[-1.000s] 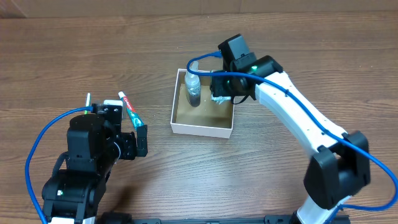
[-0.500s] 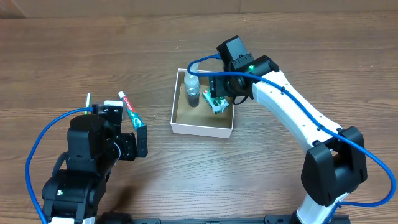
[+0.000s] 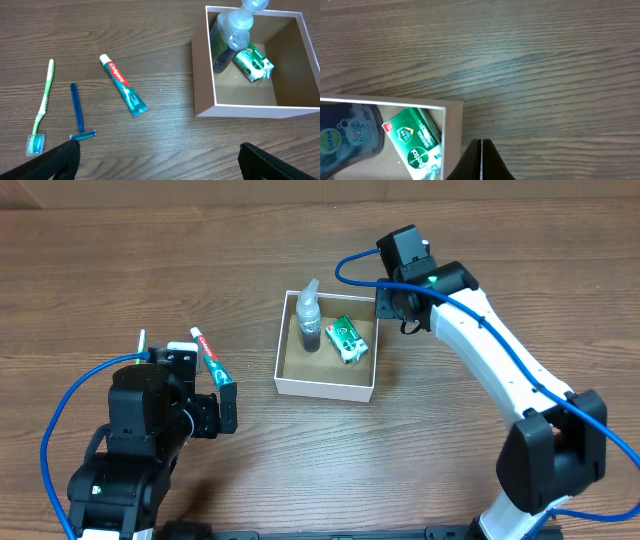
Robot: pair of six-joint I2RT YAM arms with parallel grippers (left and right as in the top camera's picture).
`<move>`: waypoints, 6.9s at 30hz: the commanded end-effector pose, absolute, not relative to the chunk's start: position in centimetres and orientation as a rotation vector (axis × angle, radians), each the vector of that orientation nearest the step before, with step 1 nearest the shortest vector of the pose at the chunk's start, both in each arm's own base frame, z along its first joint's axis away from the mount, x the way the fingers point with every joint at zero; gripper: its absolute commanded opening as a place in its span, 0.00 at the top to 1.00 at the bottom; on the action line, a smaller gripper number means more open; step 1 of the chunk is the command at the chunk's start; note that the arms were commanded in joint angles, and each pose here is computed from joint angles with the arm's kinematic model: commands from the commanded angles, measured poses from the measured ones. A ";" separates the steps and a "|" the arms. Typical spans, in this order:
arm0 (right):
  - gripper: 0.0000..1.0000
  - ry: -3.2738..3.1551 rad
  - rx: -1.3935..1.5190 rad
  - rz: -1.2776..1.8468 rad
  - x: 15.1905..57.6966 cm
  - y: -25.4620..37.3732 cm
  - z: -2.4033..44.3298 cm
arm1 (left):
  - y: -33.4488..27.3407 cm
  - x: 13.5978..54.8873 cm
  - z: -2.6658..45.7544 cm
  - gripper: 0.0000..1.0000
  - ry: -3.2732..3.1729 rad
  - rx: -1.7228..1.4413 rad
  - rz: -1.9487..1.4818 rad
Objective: Pack container
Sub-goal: 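Withdraw the right gripper to the right side of the table, then grasp the Colgate toothpaste tube with the left gripper, then place the toothpaste tube into the white box with the left gripper, then grasp the blue razor with the left gripper, then lower the blue razor into the white box and release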
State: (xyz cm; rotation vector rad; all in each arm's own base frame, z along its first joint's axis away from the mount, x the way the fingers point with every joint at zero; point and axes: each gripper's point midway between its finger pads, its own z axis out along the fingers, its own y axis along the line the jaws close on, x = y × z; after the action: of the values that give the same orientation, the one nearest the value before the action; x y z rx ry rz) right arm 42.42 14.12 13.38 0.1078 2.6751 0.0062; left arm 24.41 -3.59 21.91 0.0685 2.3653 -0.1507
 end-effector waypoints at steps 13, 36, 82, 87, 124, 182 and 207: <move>0.96 2.773 0.028 0.125 42.9 16.6 8.9 | -3.7 24.6 22.9 0.00 2.343 0.068 -0.168; 0.58 2.475 0.463 0.071 38.1 4.7 25.1 | -4.1 25.2 23.6 0.00 2.307 0.045 -0.201; 0.03 2.731 0.272 0.115 21.2 3.4 20.7 | 0.9 37.8 -1.3 0.64 2.984 -0.950 -0.078; 0.03 2.728 0.272 0.115 21.3 3.4 20.8 | 1.5 37.8 -1.2 0.91 2.983 -0.933 -0.030; 0.03 2.723 0.274 0.106 21.4 3.3 20.8 | -23.6 35.2 18.4 0.37 2.688 0.524 -0.024; 0.03 2.725 0.274 0.105 21.4 3.3 20.8 | 9.0 33.0 -2.1 0.96 3.081 -0.898 0.031; 0.02 2.727 0.274 0.105 21.3 3.3 20.8 | -24.2 38.5 11.2 0.56 2.658 0.612 0.008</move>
State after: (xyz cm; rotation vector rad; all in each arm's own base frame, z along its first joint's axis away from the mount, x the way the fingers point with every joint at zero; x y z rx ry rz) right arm 21.33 3.42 20.50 0.2808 2.7407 0.1099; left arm 38.16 -24.83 12.47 0.6136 2.6342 -0.0295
